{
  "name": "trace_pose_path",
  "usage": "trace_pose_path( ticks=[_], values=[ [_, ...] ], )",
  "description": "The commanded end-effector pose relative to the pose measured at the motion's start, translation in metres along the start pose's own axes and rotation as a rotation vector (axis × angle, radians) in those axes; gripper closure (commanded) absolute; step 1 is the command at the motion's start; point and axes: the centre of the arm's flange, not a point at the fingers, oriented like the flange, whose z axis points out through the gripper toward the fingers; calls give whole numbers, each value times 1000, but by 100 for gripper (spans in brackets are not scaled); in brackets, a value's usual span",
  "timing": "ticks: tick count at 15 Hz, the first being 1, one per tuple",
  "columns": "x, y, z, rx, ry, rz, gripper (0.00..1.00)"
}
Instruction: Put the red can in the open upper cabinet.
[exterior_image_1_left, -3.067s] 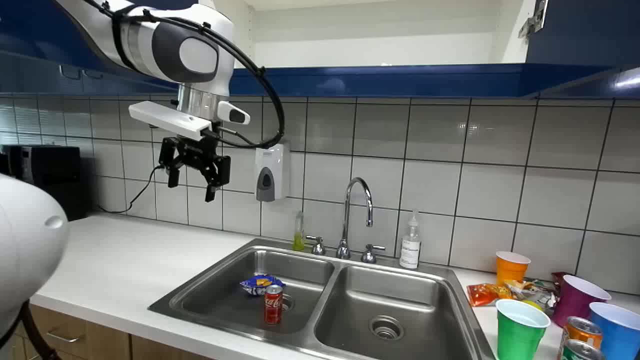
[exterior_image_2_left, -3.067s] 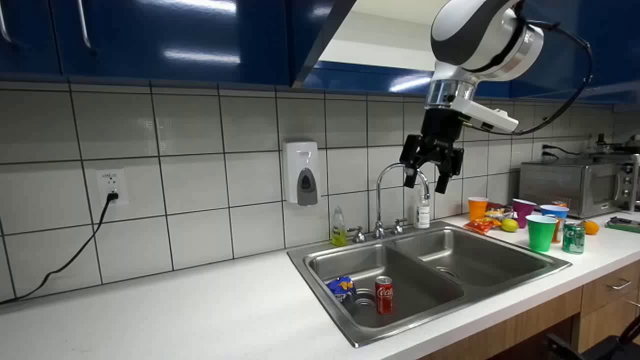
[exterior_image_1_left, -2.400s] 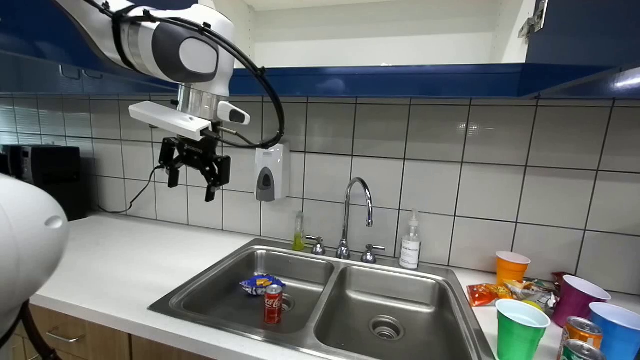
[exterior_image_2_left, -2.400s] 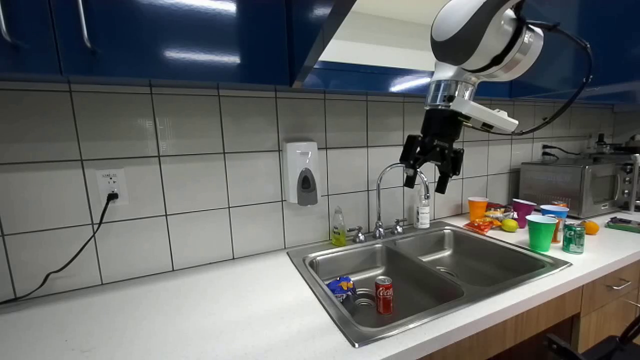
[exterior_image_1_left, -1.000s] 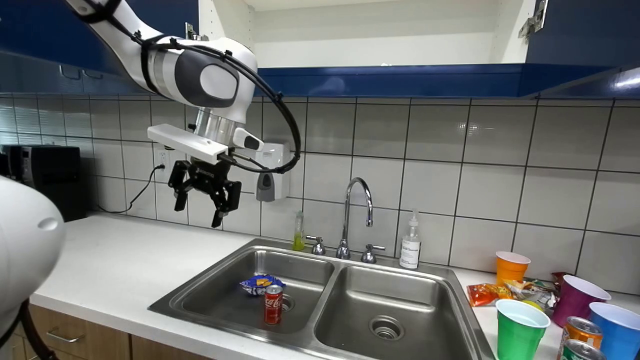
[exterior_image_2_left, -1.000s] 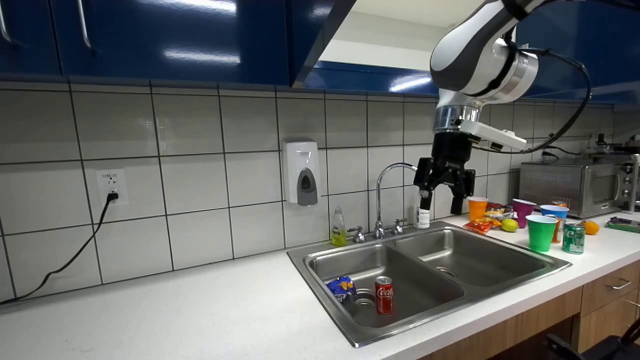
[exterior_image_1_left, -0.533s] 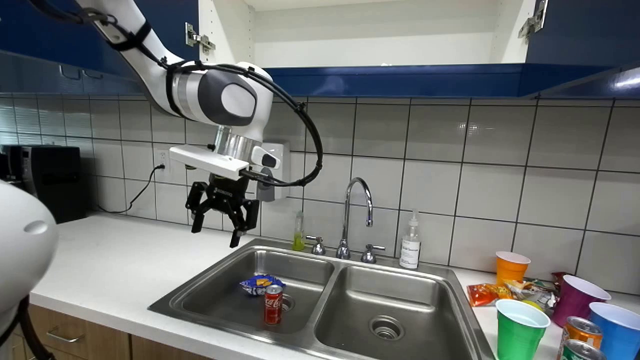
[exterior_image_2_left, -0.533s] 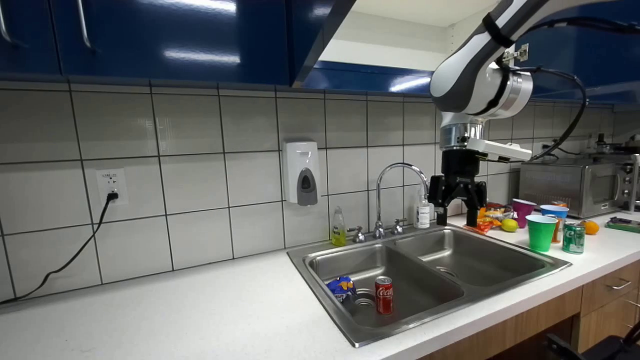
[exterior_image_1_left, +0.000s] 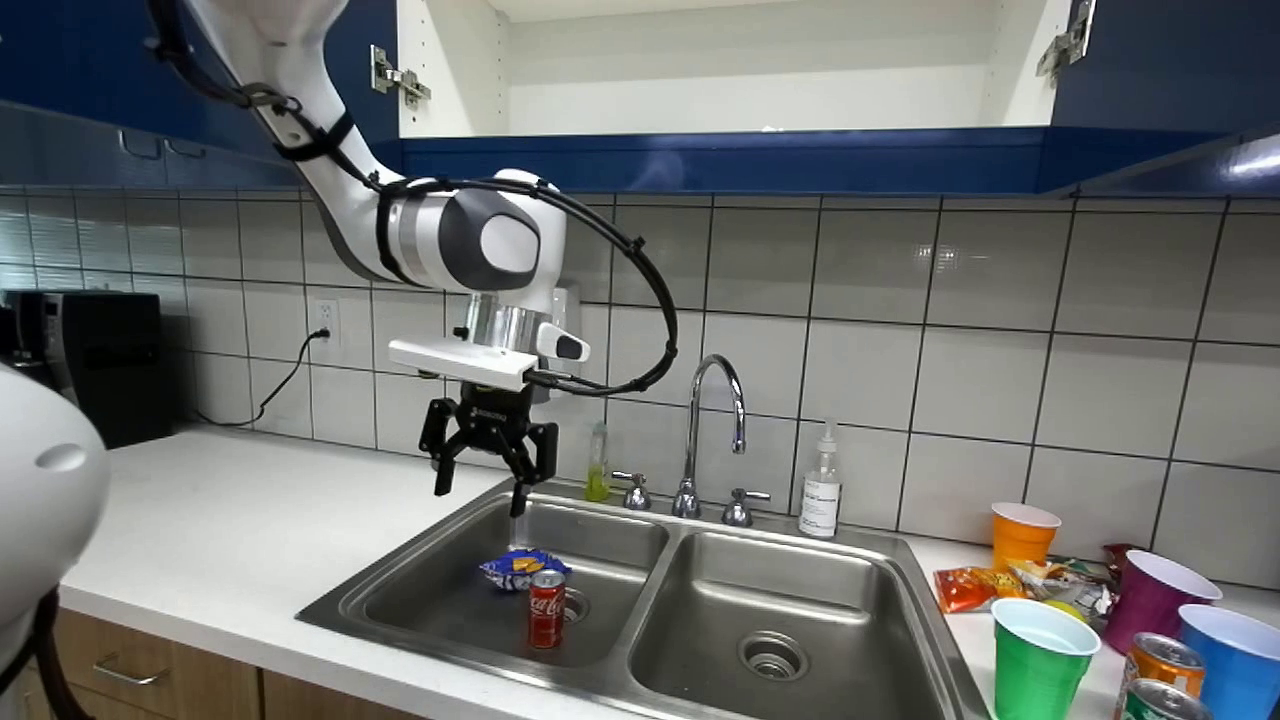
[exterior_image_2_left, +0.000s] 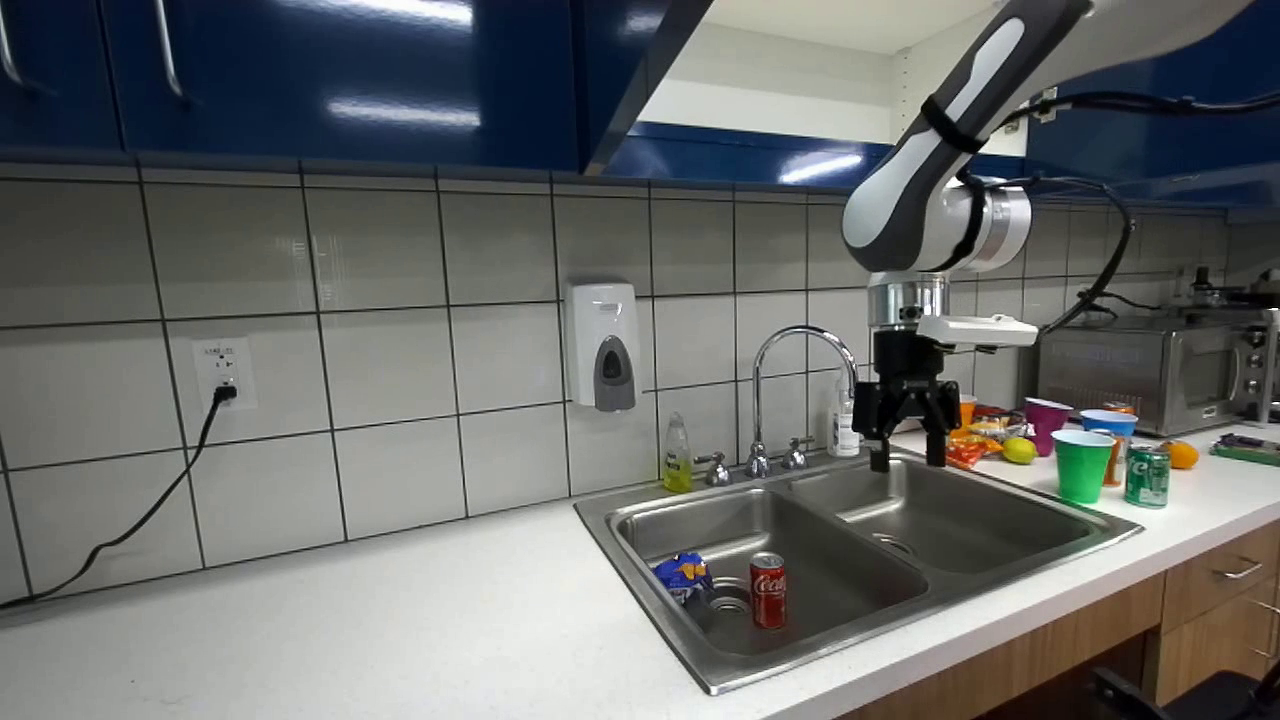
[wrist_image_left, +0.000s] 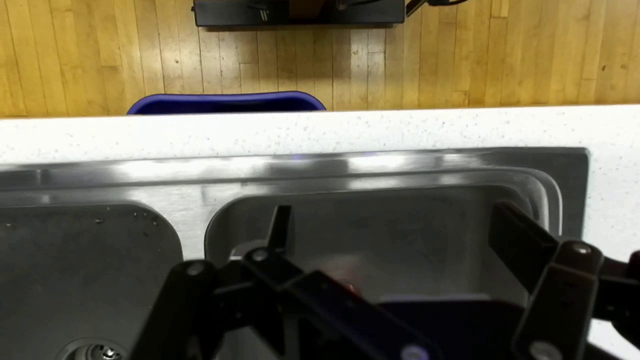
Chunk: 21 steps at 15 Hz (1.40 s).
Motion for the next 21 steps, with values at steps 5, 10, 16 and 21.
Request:
trace_pose_path(
  ticks=[5, 10, 16, 21],
  values=[
    [48, 8, 55, -41, 64, -10, 0],
    [68, 5, 90, -46, 87, -9, 0],
    [83, 5, 128, -53, 117, 0, 0],
    [91, 4, 157, -57, 142, 3, 0]
  ],
)
